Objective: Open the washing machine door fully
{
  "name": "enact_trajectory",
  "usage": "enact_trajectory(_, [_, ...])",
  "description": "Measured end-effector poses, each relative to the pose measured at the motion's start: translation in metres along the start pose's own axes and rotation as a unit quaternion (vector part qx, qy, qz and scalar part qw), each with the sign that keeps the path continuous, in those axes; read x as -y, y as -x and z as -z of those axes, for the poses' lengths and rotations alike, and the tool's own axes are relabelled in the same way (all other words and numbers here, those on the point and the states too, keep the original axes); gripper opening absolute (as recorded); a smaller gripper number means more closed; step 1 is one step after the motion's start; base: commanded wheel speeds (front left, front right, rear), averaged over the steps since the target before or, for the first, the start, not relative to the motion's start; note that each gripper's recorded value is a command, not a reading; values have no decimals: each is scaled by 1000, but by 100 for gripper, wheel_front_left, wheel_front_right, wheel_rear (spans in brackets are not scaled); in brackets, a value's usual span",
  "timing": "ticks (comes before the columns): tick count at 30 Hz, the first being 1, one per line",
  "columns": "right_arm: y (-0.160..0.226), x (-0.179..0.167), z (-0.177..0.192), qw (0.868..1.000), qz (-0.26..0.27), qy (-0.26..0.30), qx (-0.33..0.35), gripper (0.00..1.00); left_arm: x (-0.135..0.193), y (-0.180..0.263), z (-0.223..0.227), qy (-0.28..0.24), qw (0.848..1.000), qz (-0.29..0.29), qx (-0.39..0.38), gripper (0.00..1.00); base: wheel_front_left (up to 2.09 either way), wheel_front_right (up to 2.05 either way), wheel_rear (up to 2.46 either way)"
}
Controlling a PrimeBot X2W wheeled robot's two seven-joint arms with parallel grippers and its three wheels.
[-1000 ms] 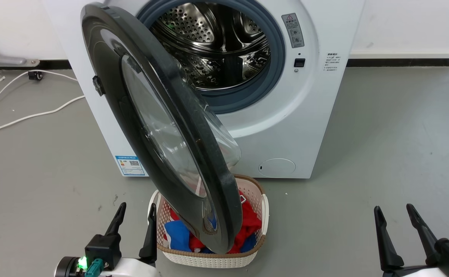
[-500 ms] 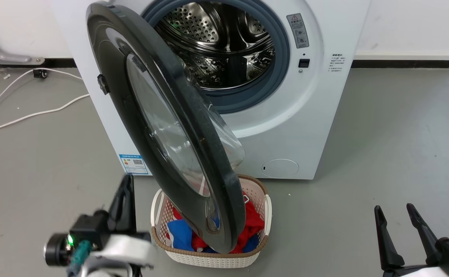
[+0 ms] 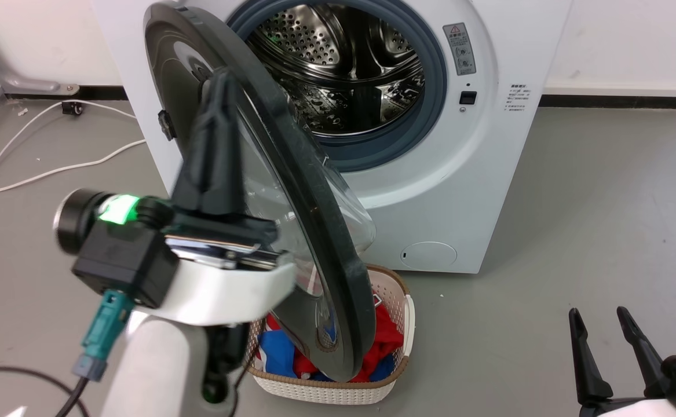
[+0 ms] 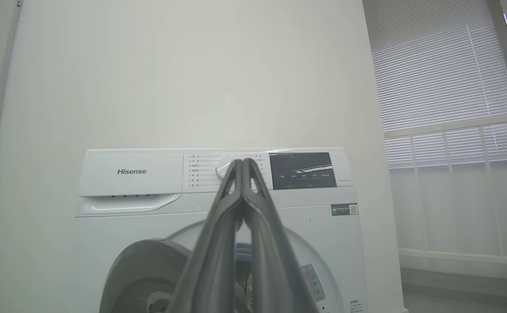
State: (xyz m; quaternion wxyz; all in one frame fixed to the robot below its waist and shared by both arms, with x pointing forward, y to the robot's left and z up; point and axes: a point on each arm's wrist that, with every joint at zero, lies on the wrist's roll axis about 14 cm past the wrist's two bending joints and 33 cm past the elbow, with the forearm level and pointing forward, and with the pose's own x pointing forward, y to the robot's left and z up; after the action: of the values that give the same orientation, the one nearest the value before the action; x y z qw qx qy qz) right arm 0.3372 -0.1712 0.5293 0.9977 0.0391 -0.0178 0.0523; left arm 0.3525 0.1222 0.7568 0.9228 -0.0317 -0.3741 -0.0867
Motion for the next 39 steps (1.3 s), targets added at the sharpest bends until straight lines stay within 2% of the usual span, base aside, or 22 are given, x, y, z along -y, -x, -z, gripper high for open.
enact_trajectory(4, [1,1,2,1000,3,0,-3,100,43,-7,-16,52,997,60,12,0,0,0,0])
enact_trajectory(10, [0,3,6,1000,5,-3,-9,100,111,9,-2,137,977,155,-53,0,0,0,0])
enact_trajectory(15, [-1,3,10,1000,4,-6,-16,100,157,42,27,193,948,209,-145,0,0,0,0])
enact_trajectory(19, [-4,1,15,1000,1,-7,-25,100,184,80,63,217,916,235,-241,0,0,0,0])
enact_trajectory(24, [-9,0,18,1000,-2,-8,-29,100,193,124,106,221,883,235,-340,0,0,0,0])
enact_trajectory(28, [-14,-1,20,999,-4,-8,-33,100,186,147,137,206,870,220,-391,0,0,0,0])
enact_trajectory(32, [-17,0,23,999,-2,-9,-37,100,172,154,161,190,870,188,-414,0,0,0,0])
enact_trajectory(39, [-15,5,29,999,6,-14,-46,100,147,142,179,168,886,141,-409,0,0,0,0])
